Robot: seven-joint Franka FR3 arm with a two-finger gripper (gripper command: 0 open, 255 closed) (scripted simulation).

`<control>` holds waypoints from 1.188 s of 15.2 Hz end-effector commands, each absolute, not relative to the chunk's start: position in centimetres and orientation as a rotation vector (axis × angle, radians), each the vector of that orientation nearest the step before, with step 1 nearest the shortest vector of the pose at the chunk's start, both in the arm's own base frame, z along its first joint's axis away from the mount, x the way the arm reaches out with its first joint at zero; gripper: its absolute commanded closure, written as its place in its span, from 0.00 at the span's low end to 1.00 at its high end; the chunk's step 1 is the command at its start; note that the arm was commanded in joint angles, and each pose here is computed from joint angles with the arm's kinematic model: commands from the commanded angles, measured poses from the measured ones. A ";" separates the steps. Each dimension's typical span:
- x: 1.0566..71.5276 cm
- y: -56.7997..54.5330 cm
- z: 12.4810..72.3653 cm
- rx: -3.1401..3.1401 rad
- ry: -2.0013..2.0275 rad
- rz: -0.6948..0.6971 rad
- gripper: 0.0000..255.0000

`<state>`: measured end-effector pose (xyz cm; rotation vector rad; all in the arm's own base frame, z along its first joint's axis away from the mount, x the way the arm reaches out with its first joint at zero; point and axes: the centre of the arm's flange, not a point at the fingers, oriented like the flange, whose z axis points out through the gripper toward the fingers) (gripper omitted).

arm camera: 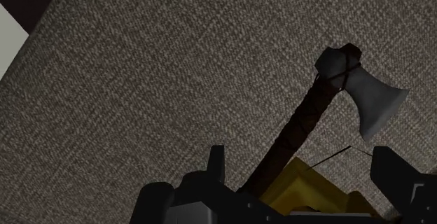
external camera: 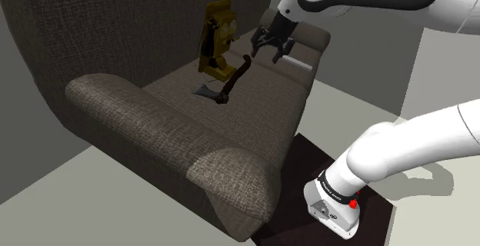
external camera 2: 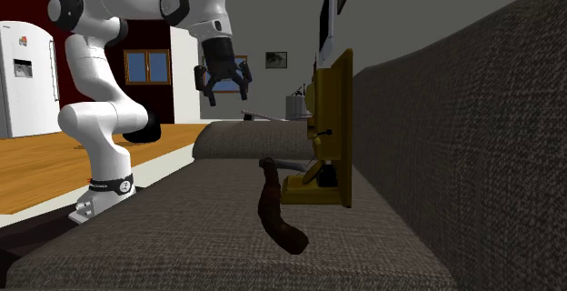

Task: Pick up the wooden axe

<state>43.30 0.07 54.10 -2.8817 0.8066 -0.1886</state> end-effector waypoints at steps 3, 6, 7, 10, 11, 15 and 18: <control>47.3 -1.4 50.9 -2.808 1.007 -0.191 0.00; 50.1 -2.6 48.5 -2.747 1.149 -0.191 0.00; 51.0 -3.1 47.7 -2.725 1.196 -0.190 0.00; 53.5 -4.7 45.3 -2.655 1.334 -0.190 0.00; 54.4 -5.2 44.5 -2.630 1.379 -0.189 0.00; 57.4 -7.7 41.2 -2.523 1.555 -0.187 0.00; 58.4 -8.7 39.5 -2.483 1.615 -0.186 0.00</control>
